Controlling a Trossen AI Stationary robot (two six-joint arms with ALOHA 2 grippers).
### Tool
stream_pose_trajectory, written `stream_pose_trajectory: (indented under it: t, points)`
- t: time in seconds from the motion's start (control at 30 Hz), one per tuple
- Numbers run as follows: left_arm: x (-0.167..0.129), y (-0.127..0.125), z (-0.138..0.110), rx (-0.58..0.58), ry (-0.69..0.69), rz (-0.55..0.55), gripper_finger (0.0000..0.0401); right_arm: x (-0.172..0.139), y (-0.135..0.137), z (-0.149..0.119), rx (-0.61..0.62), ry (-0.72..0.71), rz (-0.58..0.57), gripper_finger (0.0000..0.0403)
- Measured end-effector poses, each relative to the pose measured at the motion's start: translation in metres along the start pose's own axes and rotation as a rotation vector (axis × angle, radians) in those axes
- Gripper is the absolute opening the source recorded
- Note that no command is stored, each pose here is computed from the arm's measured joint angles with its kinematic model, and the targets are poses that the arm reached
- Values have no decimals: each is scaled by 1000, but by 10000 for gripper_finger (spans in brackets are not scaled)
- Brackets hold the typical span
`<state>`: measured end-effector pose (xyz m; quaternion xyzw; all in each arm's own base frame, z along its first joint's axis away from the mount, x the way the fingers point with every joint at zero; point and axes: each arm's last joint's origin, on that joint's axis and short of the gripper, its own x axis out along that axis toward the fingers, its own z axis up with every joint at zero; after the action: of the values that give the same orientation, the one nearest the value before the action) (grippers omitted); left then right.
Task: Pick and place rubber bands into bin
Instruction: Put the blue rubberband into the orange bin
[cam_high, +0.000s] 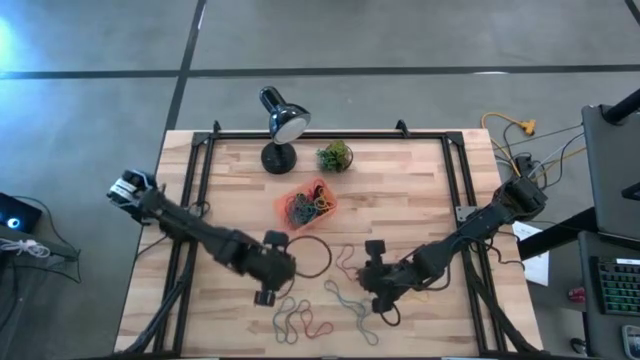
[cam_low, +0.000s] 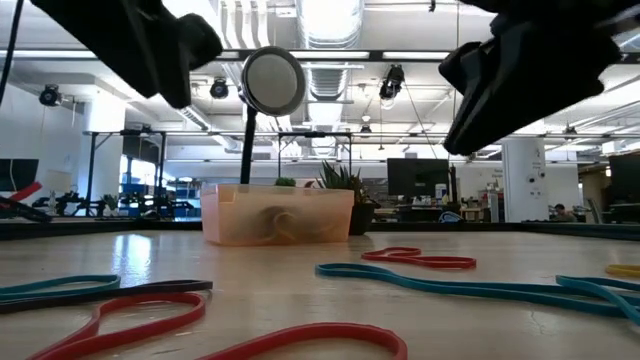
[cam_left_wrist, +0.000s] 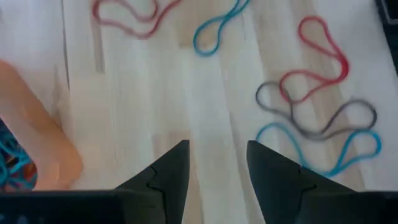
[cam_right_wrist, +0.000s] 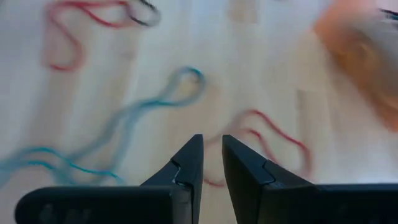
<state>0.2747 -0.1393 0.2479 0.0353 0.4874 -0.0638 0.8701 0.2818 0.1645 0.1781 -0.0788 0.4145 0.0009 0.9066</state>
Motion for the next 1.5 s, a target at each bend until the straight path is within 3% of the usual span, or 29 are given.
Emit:
stream_pose_trajectory:
  t: [0.2, 0.33, 0.47, 0.7, 0.93, 1.5]
  points:
    - [4, -35, -13, 78, -134, 135, 144, 2, 8, -2, 7, 19, 256, 54]
    - [8, -43, -26, 112, -187, 239, 144, 0, 13, -4, 33, 50, 343, 54]
    - [7, -40, -32, 108, -184, 257, 144, -3, 23, -12, -28, 64, 388, 54]
    - [7, -38, -31, 111, -192, 270, 144, 2, 26, -15, -112, 44, 344, 54]
    - [8, -38, -33, 114, -185, 274, 144, 27, 34, -25, -201, 75, 341, 64]
    - [10, -36, -36, 116, -186, 296, 144, 45, 27, -29, -164, 123, 299, 139]
